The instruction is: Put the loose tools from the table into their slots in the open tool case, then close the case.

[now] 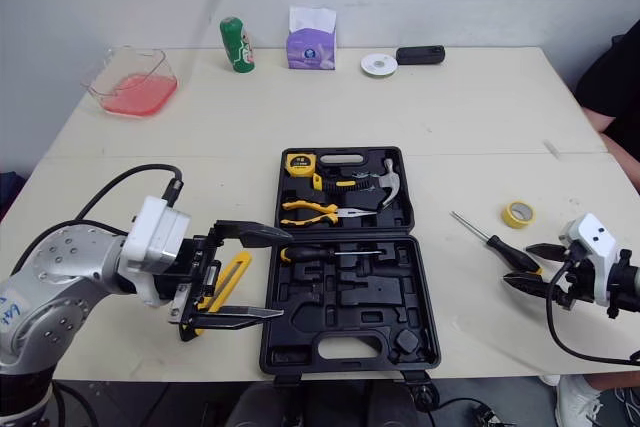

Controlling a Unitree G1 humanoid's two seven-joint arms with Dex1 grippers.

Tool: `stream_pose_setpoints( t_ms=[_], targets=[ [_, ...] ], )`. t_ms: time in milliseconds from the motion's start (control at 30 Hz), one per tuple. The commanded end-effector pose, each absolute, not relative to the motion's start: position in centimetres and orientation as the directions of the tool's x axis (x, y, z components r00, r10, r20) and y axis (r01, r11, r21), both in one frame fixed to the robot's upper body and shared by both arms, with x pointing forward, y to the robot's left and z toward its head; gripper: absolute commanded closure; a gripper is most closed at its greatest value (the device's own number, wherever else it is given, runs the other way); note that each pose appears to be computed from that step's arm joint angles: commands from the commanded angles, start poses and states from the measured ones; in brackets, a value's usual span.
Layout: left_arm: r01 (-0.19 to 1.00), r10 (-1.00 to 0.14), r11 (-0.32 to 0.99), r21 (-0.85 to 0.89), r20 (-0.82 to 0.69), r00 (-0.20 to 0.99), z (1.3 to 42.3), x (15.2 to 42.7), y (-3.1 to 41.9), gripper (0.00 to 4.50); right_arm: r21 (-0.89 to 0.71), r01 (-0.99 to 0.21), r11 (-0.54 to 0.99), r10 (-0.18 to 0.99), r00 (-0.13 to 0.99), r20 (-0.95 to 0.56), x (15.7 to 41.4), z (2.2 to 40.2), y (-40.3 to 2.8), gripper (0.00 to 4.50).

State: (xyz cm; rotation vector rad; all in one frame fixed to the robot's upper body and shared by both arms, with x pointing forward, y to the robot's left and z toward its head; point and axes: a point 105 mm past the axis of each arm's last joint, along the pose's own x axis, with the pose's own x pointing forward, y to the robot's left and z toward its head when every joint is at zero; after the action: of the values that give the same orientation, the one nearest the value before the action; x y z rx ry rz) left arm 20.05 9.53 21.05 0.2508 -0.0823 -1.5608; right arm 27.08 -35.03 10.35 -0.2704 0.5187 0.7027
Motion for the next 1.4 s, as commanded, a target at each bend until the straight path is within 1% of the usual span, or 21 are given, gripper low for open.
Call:
stream_pose_setpoints(
  t_ms=[33, 67, 100, 167, 200, 367, 467, 533, 600, 733, 800, 1000, 1067, 1200, 1400],
  targets=[
    [0.971, -0.994, -0.038, 0.237, -0.11, -0.012, 21.5, 19.7, 9.4, 0.0, -0.068, -0.679, 0.731, 0.553, 0.648, -0.523, 27.3, 10.4, -34.7, 1.3],
    [0.973, -0.994, -0.037, 0.23, -0.109, -0.012, 21.5, 19.7, 9.4, 0.0, -0.071, -0.679, 0.731, 0.557, 0.653, -0.514, 27.3, 10.5, -34.6, 1.75],
    [0.974, -0.994, -0.038, 0.225, -0.111, -0.014, 21.4, 19.7, 9.4, 0.0, -0.075, -0.681, 0.728, 0.563, 0.657, -0.501, 27.4, 10.6, -34.4, 2.39],
    [0.973, -0.994, -0.039, 0.225, -0.112, -0.014, 21.4, 19.7, 9.4, 0.0, -0.076, -0.675, 0.734, 0.565, 0.669, -0.483, 27.5, 10.8, -34.4, 3.27],
    [0.973, -0.994, -0.039, 0.227, -0.112, -0.014, 21.4, 19.8, 9.5, 0.0, -0.085, -0.677, 0.731, 0.565, 0.67, -0.482, 27.5, 10.8, -34.3, 3.52],
    [0.975, -0.995, 0.0, 0.221, -0.099, 0.023, 21.2, 20.2, 9.9, 0.0, -0.133, -0.701, 0.701, 0.593, 0.677, -0.436, 27.4, 12.4, -33.7, 3.51],
    [0.974, -0.994, 0.026, 0.225, -0.095, 0.048, 21.0, 20.5, 10.5, 0.0, -0.183, -0.731, 0.658, 0.64, 0.67, -0.377, 28.0, 14.8, -31.8, 3.51],
    [0.964, -0.991, 0.056, 0.258, -0.103, 0.085, 20.8, 20.9, 11.2, 0.0, -0.208, -0.779, 0.592, 0.707, 0.625, -0.331, 28.1, 17.3, -29.0, 3.51],
    [0.959, -0.988, 0.078, 0.271, -0.105, 0.11, 20.5, 21.1, 11.7, 0.0, -0.237, -0.82, 0.521, 0.749, 0.572, -0.333, 27.8, 18.6, -26.7, 3.51],
    [0.946, -0.972, 0.12, 0.302, -0.157, 0.173, 19.6, 21.6, 13.4, 0.0, -0.218, -0.921, 0.323, 0.81, 0.388, -0.44, 26.4, 19.8, -21.7, 3.51],
    [0.944, -0.967, 0.126, 0.306, -0.173, 0.185, 19.2, 21.7, 13.9, 0.0, -0.194, -0.94, 0.282, 0.822, 0.341, -0.457, 26.1, 20.0, -20.3, 3.51],
    [0.946, -0.962, 0.15, 0.287, -0.178, 0.206, 18.5, 21.4, 14.2, 0.0, -0.134, -0.98, 0.149, 0.776, 0.2, -0.597, 25.0, 19.2, -15.8, 3.51],
    [0.946, -0.96, 0.16, 0.282, -0.18, 0.216, 18.3, 21.3, 14.2, 0.0, -0.109, -0.987, 0.122, 0.733, 0.163, -0.66, 24.7, 18.4, -14.6, 3.51],
    [0.946, -0.957, 0.171, 0.277, -0.181, 0.226, 18.3, 21.4, 14.4, 0.0, -0.144, -0.984, 0.1, 0.658, 0.174, -0.732, 25.0, 17.6, -14.2, 3.51],
    [0.948, -0.955, 0.175, 0.266, -0.189, 0.229, 18.3, 21.2, 14.4, 0.0, -0.226, -0.969, 0.095, 0.6, 0.237, -0.764, 26.2, 17.3, -14.2, 3.51]
  ],
)
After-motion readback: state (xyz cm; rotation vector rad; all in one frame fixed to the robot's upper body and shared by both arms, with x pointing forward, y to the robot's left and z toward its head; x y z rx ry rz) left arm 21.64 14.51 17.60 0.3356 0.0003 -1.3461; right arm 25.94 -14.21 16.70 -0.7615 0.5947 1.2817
